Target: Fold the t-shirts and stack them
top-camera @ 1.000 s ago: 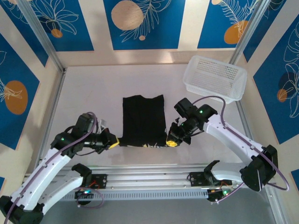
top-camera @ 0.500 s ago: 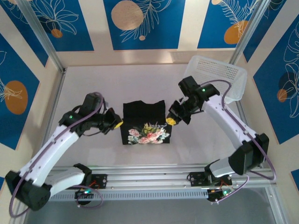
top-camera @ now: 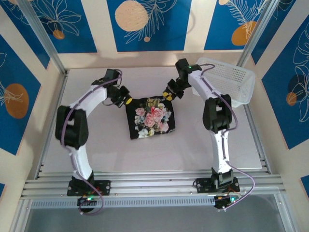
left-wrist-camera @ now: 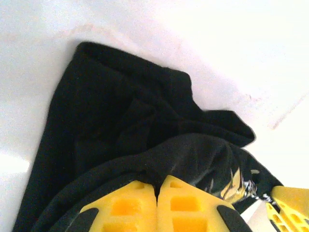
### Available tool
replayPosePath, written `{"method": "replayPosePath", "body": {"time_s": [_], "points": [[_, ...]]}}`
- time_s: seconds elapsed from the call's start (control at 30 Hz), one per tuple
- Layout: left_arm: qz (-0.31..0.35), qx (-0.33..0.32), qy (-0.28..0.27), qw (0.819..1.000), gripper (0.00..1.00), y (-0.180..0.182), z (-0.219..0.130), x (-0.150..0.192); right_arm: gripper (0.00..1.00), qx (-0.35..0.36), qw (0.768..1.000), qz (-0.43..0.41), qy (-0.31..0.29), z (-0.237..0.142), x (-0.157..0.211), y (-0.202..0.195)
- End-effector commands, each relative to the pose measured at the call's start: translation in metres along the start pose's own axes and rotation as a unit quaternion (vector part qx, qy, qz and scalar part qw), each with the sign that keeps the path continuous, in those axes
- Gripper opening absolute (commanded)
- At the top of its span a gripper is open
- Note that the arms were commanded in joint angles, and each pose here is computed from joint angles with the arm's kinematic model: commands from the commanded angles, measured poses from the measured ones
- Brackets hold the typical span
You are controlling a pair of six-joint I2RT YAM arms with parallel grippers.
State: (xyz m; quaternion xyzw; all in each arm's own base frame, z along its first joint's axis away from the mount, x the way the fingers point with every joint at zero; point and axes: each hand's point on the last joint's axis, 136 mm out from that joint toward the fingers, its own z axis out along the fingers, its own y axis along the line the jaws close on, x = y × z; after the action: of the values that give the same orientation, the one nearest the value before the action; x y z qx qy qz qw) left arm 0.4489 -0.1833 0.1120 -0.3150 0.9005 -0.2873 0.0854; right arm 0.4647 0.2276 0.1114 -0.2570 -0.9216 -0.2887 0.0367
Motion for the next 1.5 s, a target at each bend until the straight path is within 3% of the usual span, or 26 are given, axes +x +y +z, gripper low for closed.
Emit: {"method": "replayPosePath", "body": {"time_s": [0.0, 0.07, 0.2, 0.37, 0.47, 0.53, 0.7, 0.97, 1.13, 1.2, 1.33, 1.4, 1.47], "points": [[0.037, 0.006, -0.025, 0.999, 0.3, -0.013, -0.006, -0.025, 0.45, -0.006, 0.999, -0.041, -0.015, -0.009, -0.017, 0.015], [0.055, 0.01, -0.056, 0.997, 0.49, -0.021, -0.022, -0.033, 0.54, 0.008, 0.999, -0.042, -0.026, -0.016, -0.02, 0.012], [0.078, 0.002, -0.1, 0.992, 0.5, -0.019, -0.071, -0.02, 0.59, 0.009, 0.993, -0.088, -0.074, -0.055, -0.002, 0.013], [0.041, 0.012, -0.067, 0.997, 0.5, 0.023, -0.086, 0.048, 0.6, 0.013, 0.989, -0.103, -0.104, -0.087, 0.038, -0.025], [-0.005, 0.029, -0.026, 0.999, 0.52, 0.053, -0.075, 0.088, 0.59, 0.01, 0.99, -0.104, -0.092, -0.088, 0.068, -0.054], [-0.021, 0.034, -0.019, 0.999, 0.58, 0.067, -0.069, 0.097, 0.59, -0.009, 0.991, -0.109, -0.083, -0.086, 0.088, -0.067], [0.011, 0.038, -0.019, 0.999, 0.65, 0.06, -0.041, 0.083, 0.59, -0.038, 0.987, -0.132, -0.079, -0.087, 0.125, -0.085], [0.044, 0.012, -0.011, 0.999, 0.64, 0.058, 0.019, 0.054, 0.58, -0.045, 0.988, -0.133, -0.064, -0.089, 0.141, -0.091], [0.055, -0.026, -0.006, 0.998, 0.52, 0.066, 0.042, 0.043, 0.58, -0.045, 0.989, -0.124, -0.06, -0.089, 0.147, -0.097], [0.053, -0.041, -0.015, 0.998, 0.41, 0.07, 0.048, 0.035, 0.58, -0.045, 0.99, -0.121, -0.059, -0.089, 0.15, -0.1], [0.027, -0.07, -0.042, 0.996, 0.08, 0.08, 0.05, 0.012, 0.57, -0.043, 0.991, -0.115, -0.059, -0.089, 0.155, -0.105], [0.014, -0.09, -0.062, 0.994, 0.01, 0.087, 0.045, -0.006, 0.57, -0.042, 0.991, -0.112, -0.059, -0.09, 0.157, -0.107], [0.005, -0.103, -0.073, 0.992, 0.0, 0.094, 0.041, -0.023, 0.57, -0.042, 0.991, -0.112, -0.062, -0.092, 0.157, -0.107]]}}
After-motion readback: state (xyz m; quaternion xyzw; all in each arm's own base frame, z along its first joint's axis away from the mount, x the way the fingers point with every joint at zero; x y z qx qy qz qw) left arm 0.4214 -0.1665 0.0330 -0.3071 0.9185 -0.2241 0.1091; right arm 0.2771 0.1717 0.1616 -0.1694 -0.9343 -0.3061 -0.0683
